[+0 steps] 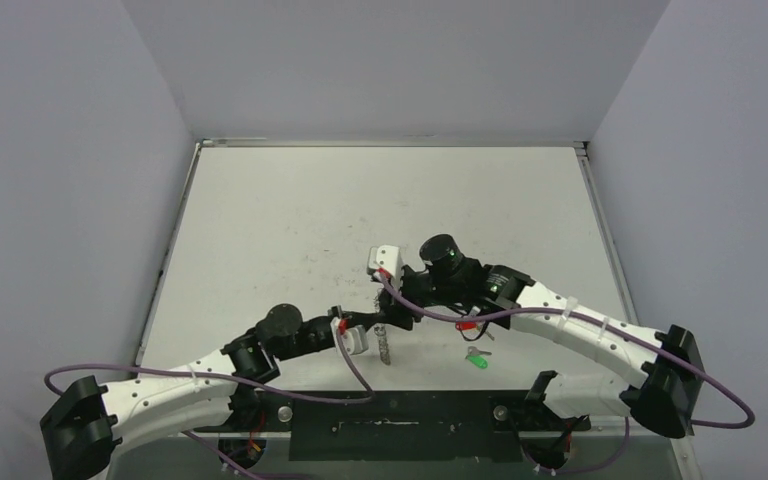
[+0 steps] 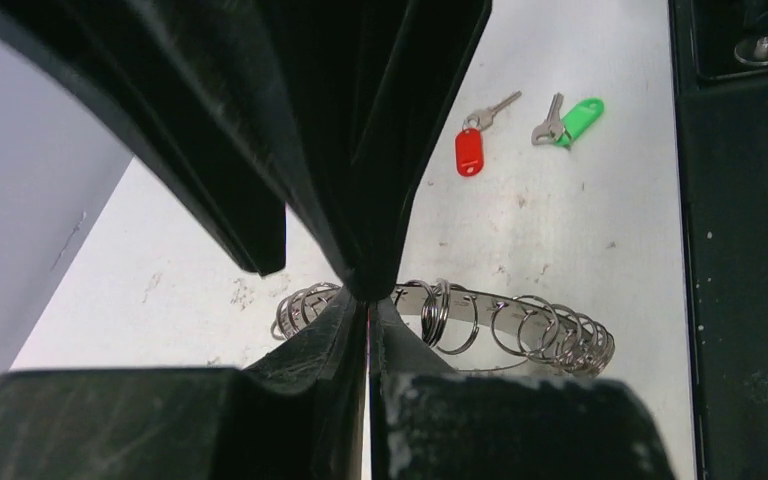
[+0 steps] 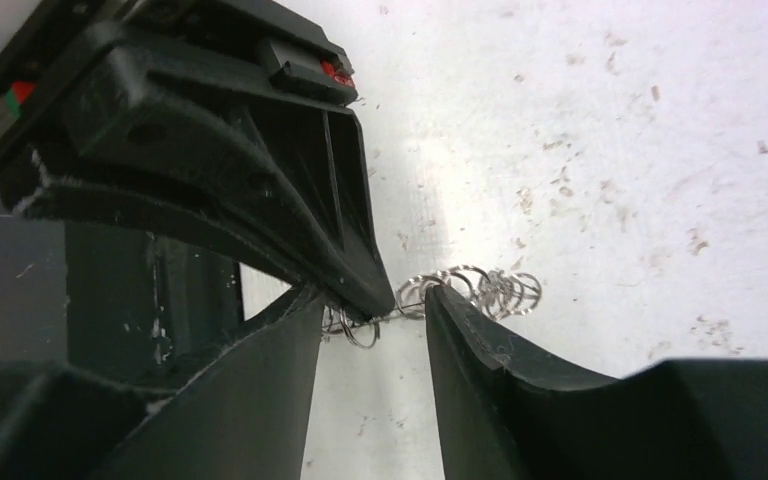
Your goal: Put the keys on the keyring
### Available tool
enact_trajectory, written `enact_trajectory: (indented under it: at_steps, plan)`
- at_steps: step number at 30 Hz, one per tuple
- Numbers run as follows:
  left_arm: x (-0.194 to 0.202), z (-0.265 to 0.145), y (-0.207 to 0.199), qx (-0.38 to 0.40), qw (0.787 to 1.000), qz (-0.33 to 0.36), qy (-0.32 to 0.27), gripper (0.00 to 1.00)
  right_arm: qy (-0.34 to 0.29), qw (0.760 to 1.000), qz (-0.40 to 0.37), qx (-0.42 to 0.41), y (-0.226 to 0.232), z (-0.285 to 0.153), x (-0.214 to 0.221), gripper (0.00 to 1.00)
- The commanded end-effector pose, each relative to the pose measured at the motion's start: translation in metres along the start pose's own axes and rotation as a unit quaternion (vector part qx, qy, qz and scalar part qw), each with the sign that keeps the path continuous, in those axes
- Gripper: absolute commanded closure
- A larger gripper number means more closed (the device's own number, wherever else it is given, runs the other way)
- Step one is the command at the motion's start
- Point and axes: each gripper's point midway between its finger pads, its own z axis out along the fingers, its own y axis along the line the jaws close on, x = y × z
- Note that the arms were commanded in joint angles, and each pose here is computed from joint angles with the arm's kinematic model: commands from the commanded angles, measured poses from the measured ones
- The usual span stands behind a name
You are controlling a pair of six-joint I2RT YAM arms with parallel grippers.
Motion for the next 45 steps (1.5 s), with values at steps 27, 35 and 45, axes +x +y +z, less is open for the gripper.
enact_trajectory:
  at_steps: [27,35,45]
  plan:
    - [-0.076,-0.021,0.015,-0.052,0.978,-0.049,-0.196,1.00,-0.273,0.947,-0.163,-0.053,0.021,-0.039,-0.036,0.67]
    - [-0.080,-0.021,0.016,-0.052,0.977,-0.048,-0.201,1.00,-0.260,0.948,-0.171,-0.066,0.026,-0.029,-0.031,0.73]
    - [-0.074,-0.020,0.014,-0.050,0.979,-0.051,-0.192,1.00,-0.245,0.952,-0.172,-0.058,0.023,-0.030,-0.030,1.00]
